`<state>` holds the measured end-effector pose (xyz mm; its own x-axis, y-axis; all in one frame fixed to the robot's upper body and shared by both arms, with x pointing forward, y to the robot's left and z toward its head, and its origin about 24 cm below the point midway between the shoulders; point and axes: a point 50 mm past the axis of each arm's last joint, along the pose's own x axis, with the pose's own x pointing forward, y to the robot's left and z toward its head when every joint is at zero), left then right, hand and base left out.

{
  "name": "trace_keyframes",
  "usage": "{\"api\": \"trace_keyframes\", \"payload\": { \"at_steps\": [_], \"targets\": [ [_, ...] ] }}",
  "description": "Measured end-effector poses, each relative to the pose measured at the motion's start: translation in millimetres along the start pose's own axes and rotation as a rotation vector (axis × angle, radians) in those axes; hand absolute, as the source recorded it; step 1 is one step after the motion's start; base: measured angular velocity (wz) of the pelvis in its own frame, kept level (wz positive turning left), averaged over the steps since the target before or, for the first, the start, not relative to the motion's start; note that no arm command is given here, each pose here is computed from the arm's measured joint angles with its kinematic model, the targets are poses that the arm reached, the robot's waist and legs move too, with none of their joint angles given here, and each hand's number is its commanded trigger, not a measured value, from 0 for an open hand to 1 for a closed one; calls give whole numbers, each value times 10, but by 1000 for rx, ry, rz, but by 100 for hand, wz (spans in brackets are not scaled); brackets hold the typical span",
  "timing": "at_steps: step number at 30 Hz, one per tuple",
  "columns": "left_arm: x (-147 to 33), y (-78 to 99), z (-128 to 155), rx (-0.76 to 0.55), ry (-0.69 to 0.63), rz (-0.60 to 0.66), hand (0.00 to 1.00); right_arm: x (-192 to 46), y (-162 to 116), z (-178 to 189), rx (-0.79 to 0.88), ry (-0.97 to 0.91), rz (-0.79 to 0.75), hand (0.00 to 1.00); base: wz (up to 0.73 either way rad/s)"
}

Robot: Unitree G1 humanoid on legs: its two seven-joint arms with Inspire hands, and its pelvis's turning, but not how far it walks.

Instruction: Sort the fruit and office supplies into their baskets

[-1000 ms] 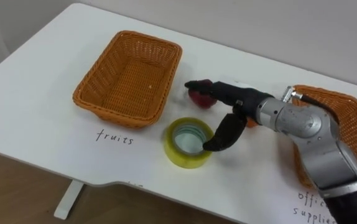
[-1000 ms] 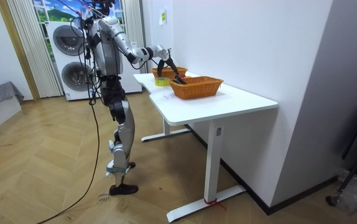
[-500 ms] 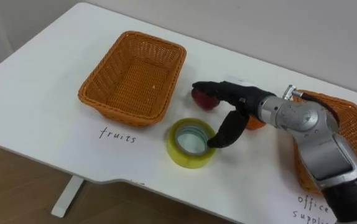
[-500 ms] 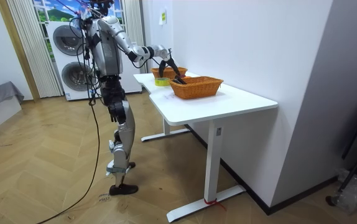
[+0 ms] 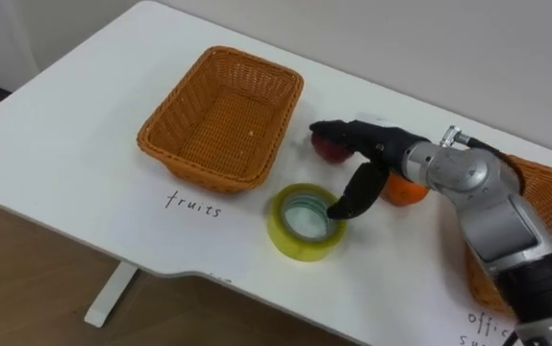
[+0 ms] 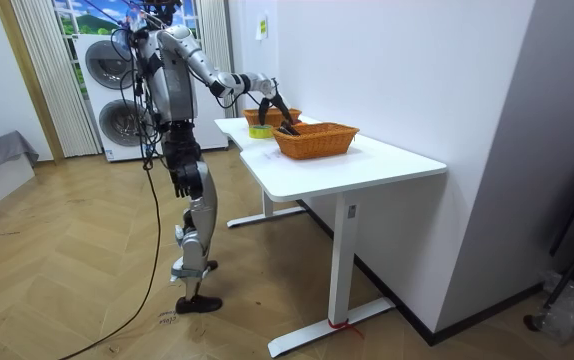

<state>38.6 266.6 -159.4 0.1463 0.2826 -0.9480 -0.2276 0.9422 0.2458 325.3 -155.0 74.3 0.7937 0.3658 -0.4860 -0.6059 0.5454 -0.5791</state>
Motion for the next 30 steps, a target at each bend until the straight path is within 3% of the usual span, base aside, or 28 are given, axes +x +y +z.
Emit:
{"api": "trace_keyframes", "payload": {
  "at_steps": [14,30],
  "targets": [
    [-2,-41,33,44,-15,3,0,81,34,-48,-23,10,-55,0,0],
    [0,-48,45,48,-15,-4,0,194,256,-135,-11,45,37,0,0]
  ]
}}
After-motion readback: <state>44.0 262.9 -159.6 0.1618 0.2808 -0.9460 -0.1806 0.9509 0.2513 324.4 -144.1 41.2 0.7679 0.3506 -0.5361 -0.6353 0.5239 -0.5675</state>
